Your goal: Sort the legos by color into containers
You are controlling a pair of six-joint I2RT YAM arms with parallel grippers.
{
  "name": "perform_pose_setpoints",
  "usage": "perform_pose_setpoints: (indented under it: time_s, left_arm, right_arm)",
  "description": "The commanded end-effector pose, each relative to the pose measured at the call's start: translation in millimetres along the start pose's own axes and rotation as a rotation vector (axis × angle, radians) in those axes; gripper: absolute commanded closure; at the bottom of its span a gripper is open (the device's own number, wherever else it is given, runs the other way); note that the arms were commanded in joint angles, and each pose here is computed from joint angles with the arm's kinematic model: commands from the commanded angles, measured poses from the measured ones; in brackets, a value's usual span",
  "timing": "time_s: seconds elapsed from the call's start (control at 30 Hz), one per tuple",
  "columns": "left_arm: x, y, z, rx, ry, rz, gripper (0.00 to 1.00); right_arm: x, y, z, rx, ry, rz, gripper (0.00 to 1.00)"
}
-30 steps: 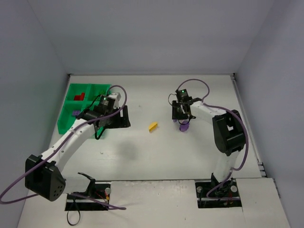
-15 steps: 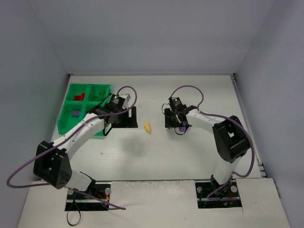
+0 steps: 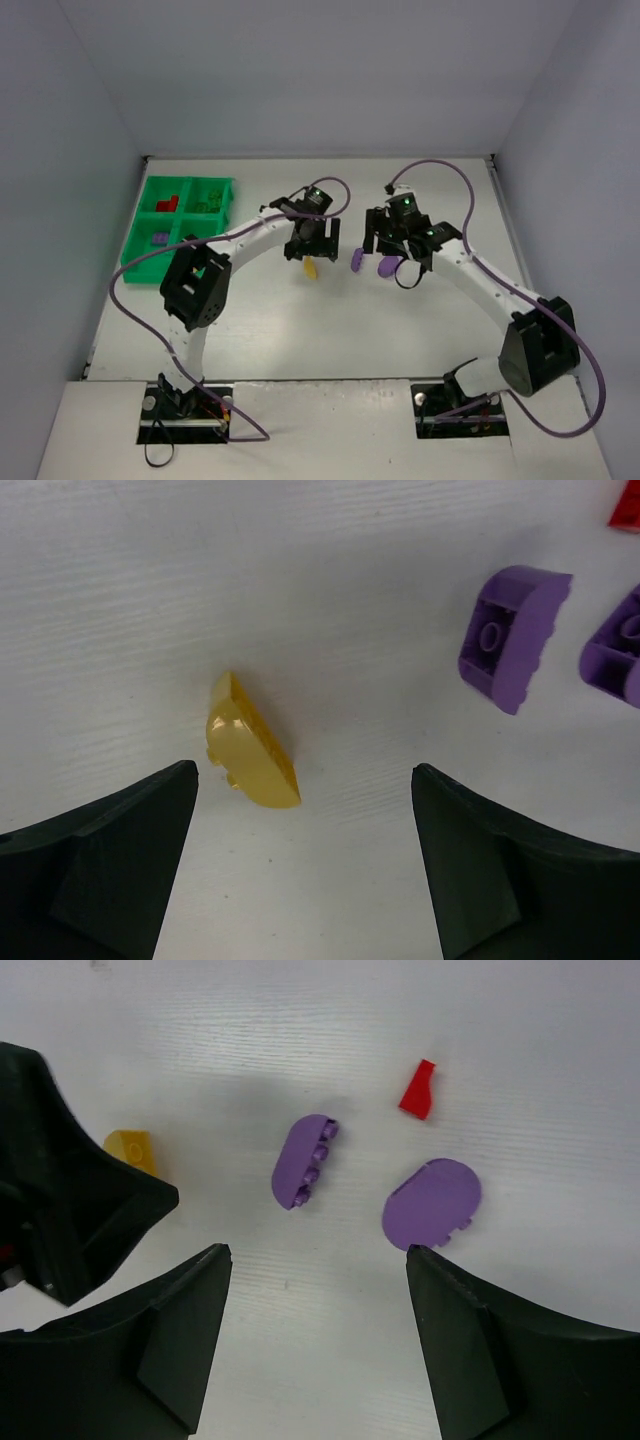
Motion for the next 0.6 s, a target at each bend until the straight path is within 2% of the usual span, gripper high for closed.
perform_pose_setpoints:
  time_s: [0.0, 0.1, 0.17, 0.2, 0.23, 0.27, 0.3, 0.33, 0.37, 0.4, 0.5, 0.57]
  left_arm:
    - [-0.9, -3.3, 3.6, 0.019, -0.042, -0.102, 0.18]
    - [5.9, 6.8, 9.9, 0.034, -0.045, -0.145, 0.19]
    - [9.6, 12.1, 12.5, 0.038, -0.042, -0.170, 0.24]
    - [10.6, 14.7, 13.9, 0.046, -0.042, -0.175, 0.31]
    - [11.8, 17.3, 15.5, 0.054, -0.041, -0.182, 0.46]
    - [12.1, 18.1, 15.9, 0.052, -0.041, -0.180, 0.54]
    - [12.3, 17.2, 16.7, 0.049, -0.039, -0.183, 0.68]
    - [13.0, 10.3, 14.3, 0.021, -0.040, -0.194, 0.91]
    - [14.4, 4.4, 12.8, 0.008, -0.030, -0.203, 0.97]
    - [14.8, -3.9, 10.3, -0.013, -0.022, -0.212, 1.00]
    - [26.0, -54.6, -2.6, -0.127, 0.005, -0.254, 1.00]
    - [50.1, -74.2, -7.8, -0.154, -0.006, -0.307, 1.00]
  right_arm:
    - [-20.9, -23.2, 0.6, -0.041, 0.022, 0.062, 0.32]
    - [-38.4, -35.2, 2.9, -0.061, 0.054, 0.074, 0.32]
    - [-49.4, -41.7, 4.8, -0.074, 0.073, 0.088, 0.32]
    - [-52.1, -42.9, 6.0, -0.077, 0.073, 0.094, 0.32]
    - [-54.0, -44.0, 6.4, -0.079, 0.069, 0.097, 0.32]
    - [-55.6, -45.2, 8.1, -0.080, 0.073, 0.100, 0.32]
    - [-55.9, -45.4, 8.7, -0.078, 0.070, 0.100, 0.32]
    - [-56.5, -45.2, 9.3, -0.075, 0.068, 0.102, 0.32]
    - [-56.7, -45.1, 10.2, -0.074, 0.068, 0.103, 0.32]
    - [-56.8, -44.8, 10.3, -0.072, 0.067, 0.103, 0.32]
    - [-55.3, -45.2, 11.5, -0.065, 0.065, 0.076, 0.33]
    - [-55.0, -46.2, 10.9, -0.068, 0.060, 0.072, 0.33]
Point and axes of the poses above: each gripper's point midway between its finger pads, its own y axis out along the fingers, its own x axis along the line the jaws close on, z = x × y, the point moved 10 cm from there along -y, back along the fingers, and after that the axes turned 4 degrees about -y, right-handed, at the moved point
